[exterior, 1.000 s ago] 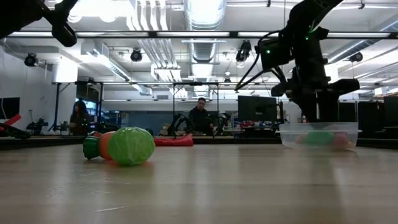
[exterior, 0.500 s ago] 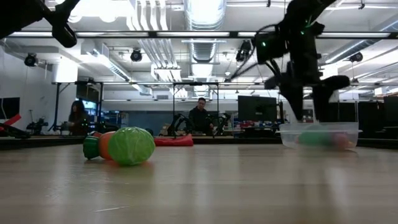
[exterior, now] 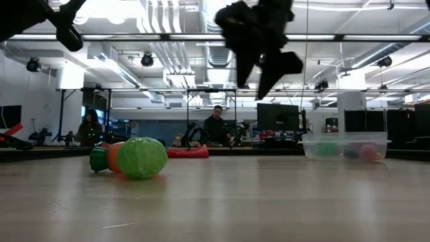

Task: Pick and placing Produce into tupperware
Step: Put the green cabbage into the transparent container

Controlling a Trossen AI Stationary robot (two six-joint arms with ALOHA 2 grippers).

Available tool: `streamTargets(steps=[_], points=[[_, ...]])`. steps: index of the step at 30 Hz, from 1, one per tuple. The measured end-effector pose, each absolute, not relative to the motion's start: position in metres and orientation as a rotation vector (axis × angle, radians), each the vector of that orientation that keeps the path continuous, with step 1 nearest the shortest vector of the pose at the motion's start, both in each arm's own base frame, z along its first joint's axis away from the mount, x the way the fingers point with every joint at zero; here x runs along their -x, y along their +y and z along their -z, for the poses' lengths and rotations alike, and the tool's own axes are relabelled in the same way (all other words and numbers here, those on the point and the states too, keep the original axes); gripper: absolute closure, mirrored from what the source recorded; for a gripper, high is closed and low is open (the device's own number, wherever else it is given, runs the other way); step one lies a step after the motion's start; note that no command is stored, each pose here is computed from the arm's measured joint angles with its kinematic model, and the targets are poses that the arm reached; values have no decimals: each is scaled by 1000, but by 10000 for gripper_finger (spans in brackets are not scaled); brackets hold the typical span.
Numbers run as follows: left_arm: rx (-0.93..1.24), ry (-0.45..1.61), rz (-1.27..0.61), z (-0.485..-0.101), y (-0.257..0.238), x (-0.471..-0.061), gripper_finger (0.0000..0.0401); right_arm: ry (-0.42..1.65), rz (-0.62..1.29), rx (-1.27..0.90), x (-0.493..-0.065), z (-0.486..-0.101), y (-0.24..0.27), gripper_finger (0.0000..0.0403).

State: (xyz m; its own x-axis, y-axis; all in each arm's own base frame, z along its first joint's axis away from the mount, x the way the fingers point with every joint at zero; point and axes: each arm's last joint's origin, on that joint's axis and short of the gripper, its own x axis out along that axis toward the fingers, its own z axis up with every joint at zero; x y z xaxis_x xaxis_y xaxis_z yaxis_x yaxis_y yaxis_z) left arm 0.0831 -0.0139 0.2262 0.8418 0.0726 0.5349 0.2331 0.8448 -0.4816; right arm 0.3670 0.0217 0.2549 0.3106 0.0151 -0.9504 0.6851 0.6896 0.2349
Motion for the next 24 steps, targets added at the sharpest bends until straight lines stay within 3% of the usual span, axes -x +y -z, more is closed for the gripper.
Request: streamTargets(steps=[11,24], points=[[595,-571,99,-226,-14,-83,209,1243,210,-142,-449,-210,117,150],[615,-564,104,-226,-14,-83,209,1214,28,-27,-493,-192,151,132]])
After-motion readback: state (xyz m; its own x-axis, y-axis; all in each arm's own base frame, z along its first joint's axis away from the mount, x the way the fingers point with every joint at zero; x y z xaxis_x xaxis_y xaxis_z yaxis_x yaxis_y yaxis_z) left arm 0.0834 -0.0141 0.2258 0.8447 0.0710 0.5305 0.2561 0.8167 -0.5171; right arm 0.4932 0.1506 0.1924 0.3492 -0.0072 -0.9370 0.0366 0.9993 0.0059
